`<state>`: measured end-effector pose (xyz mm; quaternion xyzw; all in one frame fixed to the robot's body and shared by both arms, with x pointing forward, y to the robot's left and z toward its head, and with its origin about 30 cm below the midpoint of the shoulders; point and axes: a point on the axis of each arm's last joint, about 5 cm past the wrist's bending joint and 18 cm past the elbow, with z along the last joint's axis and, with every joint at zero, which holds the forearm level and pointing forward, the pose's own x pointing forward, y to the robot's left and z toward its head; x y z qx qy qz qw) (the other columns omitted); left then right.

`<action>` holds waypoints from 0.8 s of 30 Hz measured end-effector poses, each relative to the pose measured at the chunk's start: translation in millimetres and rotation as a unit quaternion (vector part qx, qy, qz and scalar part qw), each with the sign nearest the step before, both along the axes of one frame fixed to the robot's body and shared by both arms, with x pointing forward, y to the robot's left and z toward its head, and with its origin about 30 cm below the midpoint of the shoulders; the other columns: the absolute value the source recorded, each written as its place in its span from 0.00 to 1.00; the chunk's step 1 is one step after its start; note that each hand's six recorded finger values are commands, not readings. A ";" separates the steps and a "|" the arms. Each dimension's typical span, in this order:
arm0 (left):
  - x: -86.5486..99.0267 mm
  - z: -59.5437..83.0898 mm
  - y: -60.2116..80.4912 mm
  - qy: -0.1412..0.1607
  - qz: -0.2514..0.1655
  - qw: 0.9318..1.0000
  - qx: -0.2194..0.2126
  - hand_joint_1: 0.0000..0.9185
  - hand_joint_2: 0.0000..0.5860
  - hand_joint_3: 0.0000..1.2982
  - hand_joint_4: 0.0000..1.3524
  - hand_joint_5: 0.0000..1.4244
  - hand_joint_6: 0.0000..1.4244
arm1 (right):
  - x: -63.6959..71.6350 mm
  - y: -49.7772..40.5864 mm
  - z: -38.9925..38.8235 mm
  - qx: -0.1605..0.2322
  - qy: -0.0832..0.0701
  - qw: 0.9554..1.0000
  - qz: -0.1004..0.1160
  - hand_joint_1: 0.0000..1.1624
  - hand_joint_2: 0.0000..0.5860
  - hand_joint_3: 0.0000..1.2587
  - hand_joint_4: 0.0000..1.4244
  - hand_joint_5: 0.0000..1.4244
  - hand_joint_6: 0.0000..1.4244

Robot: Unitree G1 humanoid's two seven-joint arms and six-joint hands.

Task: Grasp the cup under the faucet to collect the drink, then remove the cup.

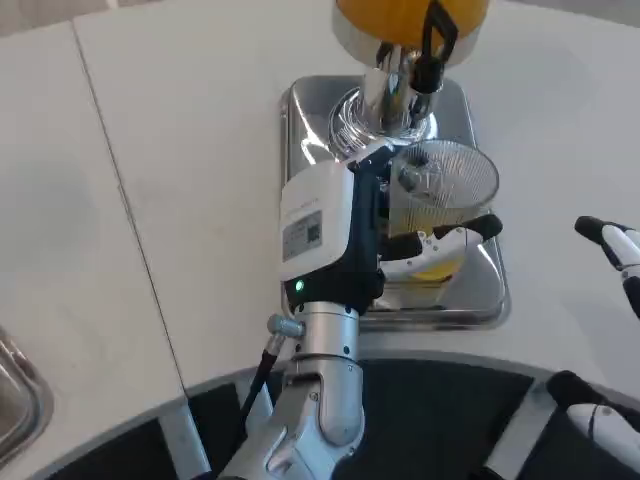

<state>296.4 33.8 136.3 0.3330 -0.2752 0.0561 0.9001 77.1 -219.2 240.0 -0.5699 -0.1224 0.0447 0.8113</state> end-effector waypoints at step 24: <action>-7.1 5.0 51.4 -0.030 0.045 0.999 0.008 0.85 0.00 0.86 0.88 0.88 1.00 | 6.9 3.7 1.7 0.011 0.010 1.000 0.022 0.30 0.69 0.00 0.00 0.03 0.06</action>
